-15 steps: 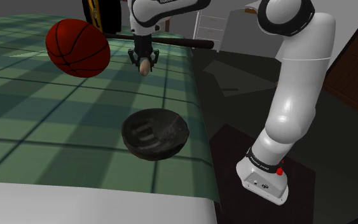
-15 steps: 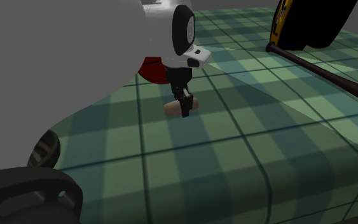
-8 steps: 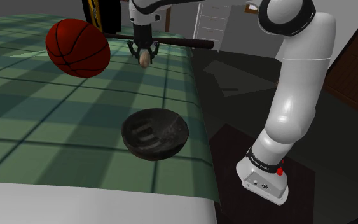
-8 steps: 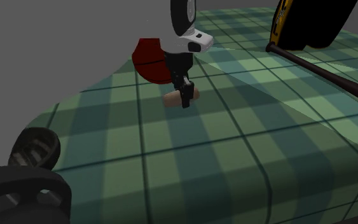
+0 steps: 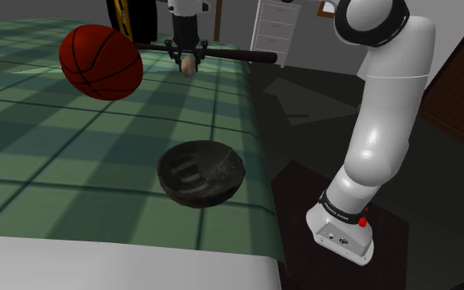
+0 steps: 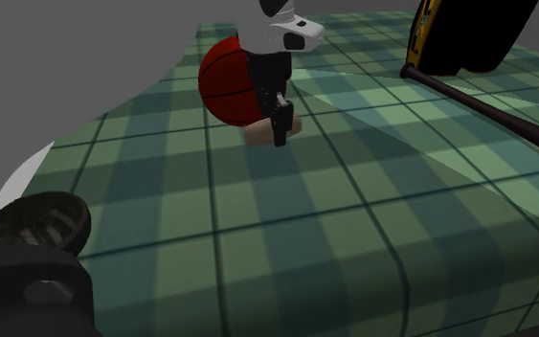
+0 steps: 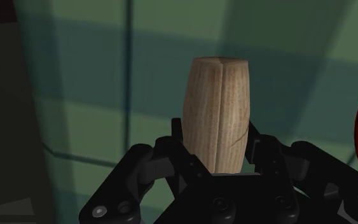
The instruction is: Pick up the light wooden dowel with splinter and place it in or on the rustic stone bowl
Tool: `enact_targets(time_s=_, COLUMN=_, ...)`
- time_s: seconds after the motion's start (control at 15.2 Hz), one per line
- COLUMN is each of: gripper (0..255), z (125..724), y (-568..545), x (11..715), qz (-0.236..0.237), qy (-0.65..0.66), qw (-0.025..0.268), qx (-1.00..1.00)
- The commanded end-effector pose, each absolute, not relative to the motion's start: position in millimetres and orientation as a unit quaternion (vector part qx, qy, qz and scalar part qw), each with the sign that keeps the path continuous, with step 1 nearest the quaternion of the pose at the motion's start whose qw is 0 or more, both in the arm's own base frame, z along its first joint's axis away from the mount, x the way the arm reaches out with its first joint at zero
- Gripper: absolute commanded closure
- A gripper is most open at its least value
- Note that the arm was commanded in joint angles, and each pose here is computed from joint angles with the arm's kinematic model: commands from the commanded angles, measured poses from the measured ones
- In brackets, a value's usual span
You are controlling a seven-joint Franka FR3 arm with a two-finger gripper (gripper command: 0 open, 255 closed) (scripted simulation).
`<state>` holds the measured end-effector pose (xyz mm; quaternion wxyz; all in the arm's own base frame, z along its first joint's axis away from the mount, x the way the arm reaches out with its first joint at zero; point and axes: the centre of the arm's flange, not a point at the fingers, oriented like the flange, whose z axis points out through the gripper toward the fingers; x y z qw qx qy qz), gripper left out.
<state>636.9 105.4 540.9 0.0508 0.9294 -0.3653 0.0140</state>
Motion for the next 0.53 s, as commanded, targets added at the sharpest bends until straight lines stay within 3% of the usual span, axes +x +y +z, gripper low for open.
enact_targets(time_s=0.0, gripper=255, z=550.8, y=105.1, x=636.7, qz=0.014, qy=-0.365, qw=0.051, qx=0.929)
enact_targets(time_s=0.46, gripper=255, z=576.6, y=121.2, x=615.8, qz=0.014, qy=-0.365, qw=0.051, qx=0.929)
